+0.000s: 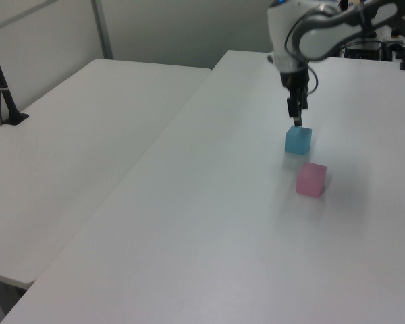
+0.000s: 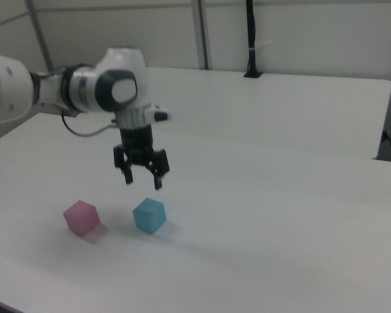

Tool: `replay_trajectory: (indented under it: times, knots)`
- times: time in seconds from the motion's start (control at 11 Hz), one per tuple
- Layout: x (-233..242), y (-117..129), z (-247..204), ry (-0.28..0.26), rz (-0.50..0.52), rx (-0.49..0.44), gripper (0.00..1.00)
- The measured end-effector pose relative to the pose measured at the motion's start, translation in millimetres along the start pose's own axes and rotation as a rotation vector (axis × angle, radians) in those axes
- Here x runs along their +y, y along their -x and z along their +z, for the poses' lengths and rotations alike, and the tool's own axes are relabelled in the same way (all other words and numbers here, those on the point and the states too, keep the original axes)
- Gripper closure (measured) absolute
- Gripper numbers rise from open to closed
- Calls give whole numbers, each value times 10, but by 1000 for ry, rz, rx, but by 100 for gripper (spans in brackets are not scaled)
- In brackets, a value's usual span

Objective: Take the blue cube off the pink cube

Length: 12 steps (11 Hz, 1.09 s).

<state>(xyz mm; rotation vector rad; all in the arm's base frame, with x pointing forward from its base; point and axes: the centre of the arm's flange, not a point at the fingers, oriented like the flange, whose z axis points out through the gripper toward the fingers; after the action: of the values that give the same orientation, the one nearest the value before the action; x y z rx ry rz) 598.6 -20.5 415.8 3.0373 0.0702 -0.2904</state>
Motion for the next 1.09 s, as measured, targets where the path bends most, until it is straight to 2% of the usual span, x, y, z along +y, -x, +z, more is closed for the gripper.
replay_trajectory:
  times: [0.09, 0.27, 0.36, 0.55, 0.64, 0.82, 1.09]
  knots:
    - [110, 147, -407, -42, 41, 6, 0]
    - [394, 595, -1249, -133, 114, 14, 0]
    - [469, 820, -1570, -149, 129, 32, 0]
    - [498, 1181, -1896, -151, 140, 38, 0]
    - [520, 1270, -1978, -152, 144, 52, 0]
    - [553, 1286, -2051, -153, 116, 95, 0]
    - [637, 1069, -2080, -121, 35, 227, 0]
